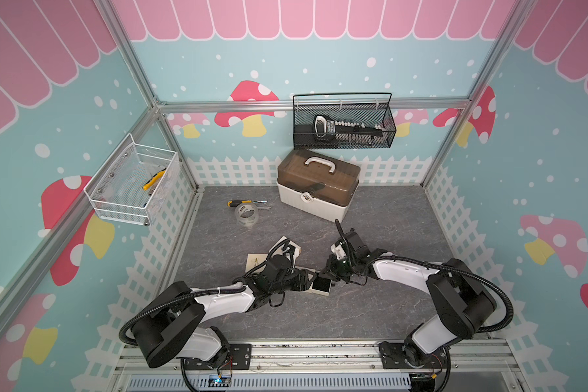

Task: Place the earrings into the drawer-style jewelry box
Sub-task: Insert the earring into the inner lining.

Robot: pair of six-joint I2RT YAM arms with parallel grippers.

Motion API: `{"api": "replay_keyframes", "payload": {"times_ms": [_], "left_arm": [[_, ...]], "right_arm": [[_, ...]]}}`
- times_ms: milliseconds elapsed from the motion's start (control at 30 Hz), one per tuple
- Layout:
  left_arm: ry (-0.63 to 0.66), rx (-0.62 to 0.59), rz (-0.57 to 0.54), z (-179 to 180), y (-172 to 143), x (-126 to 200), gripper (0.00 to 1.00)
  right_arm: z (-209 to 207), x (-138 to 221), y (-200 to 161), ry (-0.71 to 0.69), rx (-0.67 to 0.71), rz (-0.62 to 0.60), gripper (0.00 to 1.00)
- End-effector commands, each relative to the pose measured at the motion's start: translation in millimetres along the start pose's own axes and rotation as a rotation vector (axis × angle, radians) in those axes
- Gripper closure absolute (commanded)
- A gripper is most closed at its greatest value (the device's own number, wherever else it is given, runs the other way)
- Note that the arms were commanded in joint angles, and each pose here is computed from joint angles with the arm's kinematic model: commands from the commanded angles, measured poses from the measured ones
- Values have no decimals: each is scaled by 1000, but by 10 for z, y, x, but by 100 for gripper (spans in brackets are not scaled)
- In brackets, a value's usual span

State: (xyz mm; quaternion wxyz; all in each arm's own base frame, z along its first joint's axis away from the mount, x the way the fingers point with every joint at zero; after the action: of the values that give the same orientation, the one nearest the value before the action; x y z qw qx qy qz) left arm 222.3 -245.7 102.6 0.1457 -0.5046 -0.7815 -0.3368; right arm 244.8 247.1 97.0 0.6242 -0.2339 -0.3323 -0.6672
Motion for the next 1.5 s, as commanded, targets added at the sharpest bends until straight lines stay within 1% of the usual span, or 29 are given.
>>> {"api": "replay_keyframes", "payload": {"times_ms": [0, 700, 1133, 1400, 1467], "left_arm": [[0, -15, 9, 39, -21, -19, 32], [41, -21, 20, 119, -47, -45, 32], [79, -18, 37, 192, -80, -73, 32], [81, -21, 43, 185, -77, -86, 32], [77, -21, 43, 172, -73, -82, 32]], "right_arm": [[41, -40, 53, -2, -14, -11, 100], [-76, -156, 2, -46, -30, 12, 100], [-158, -135, -16, -134, -20, 19, 100], [-147, -110, -14, -151, -6, 16, 100], [-120, -84, 5, -149, 4, 6, 97]]}}
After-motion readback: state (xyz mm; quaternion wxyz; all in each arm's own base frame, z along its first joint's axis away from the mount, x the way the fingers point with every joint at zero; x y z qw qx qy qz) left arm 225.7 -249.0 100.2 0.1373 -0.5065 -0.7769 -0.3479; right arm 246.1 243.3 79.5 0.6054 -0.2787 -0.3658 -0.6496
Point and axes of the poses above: each gripper's point midway between its finger pads, its own x axis back along the fingers, its own z axis along the line the jaws close on, y = z × x, the point moved 5 cm from there along x, back along the fingers, and after that the axes turned 15 degrees about x, right-handed, at the moved point
